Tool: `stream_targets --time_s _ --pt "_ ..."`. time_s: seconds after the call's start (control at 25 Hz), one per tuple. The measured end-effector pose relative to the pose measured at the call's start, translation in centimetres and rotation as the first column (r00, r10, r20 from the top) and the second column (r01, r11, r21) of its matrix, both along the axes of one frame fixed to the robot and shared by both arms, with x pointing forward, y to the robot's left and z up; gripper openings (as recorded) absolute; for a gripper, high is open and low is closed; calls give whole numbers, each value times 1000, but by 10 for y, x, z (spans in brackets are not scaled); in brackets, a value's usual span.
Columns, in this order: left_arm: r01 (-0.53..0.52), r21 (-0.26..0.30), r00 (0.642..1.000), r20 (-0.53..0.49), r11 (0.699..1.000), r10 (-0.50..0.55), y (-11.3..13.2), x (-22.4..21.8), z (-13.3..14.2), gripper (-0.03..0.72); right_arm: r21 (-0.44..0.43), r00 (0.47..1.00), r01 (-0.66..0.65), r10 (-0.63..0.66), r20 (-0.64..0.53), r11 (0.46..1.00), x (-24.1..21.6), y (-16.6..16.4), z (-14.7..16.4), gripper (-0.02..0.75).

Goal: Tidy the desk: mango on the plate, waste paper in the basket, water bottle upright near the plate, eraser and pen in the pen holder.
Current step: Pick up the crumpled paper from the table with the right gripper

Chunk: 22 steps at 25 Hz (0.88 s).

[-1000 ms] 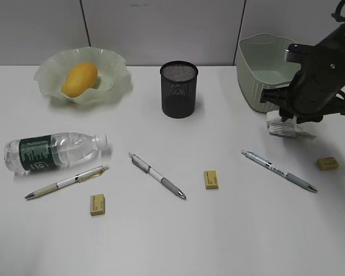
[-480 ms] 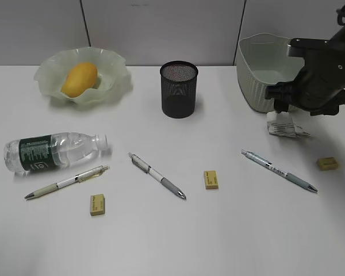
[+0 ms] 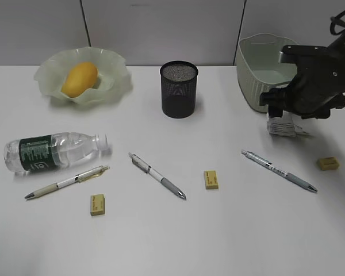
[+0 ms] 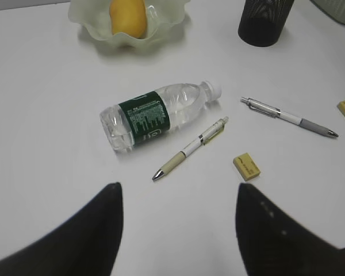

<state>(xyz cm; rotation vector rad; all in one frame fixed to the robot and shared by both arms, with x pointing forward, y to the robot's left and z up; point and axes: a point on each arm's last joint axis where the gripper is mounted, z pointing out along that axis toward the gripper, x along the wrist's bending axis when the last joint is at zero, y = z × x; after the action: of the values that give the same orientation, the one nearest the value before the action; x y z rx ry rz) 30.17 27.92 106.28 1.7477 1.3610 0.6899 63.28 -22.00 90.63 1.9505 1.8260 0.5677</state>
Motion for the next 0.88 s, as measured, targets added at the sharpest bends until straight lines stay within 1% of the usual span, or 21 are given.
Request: stream_targets --time_s 0.24,0.32,0.36,0.48,0.76,0.88 --pt "0 0 1000 0 1000 0 0 0 0 470 -11 999 -37 37 -40 999 2 2 -27 586" --pt "0 0 1000 0 1000 0 0 0 0 470 -10 998 -47 46 -41 999 2 3 -31 566" --pt "0 0 1000 0 1000 0 0 0 0 470 -10 998 -51 51 -40 999 3 3 -32 538" --pt "0 0 1000 0 1000 0 0 0 0 470 -14 997 -64 63 -41 998 3 3 -36 403" --pt "0 0 1000 0 1000 0 0 0 0 470 -26 996 -75 74 -42 997 3 4 -35 402" --pt "0 0 1000 0 1000 0 0 0 0 470 -43 997 -62 60 -41 997 1 1 -23 402"
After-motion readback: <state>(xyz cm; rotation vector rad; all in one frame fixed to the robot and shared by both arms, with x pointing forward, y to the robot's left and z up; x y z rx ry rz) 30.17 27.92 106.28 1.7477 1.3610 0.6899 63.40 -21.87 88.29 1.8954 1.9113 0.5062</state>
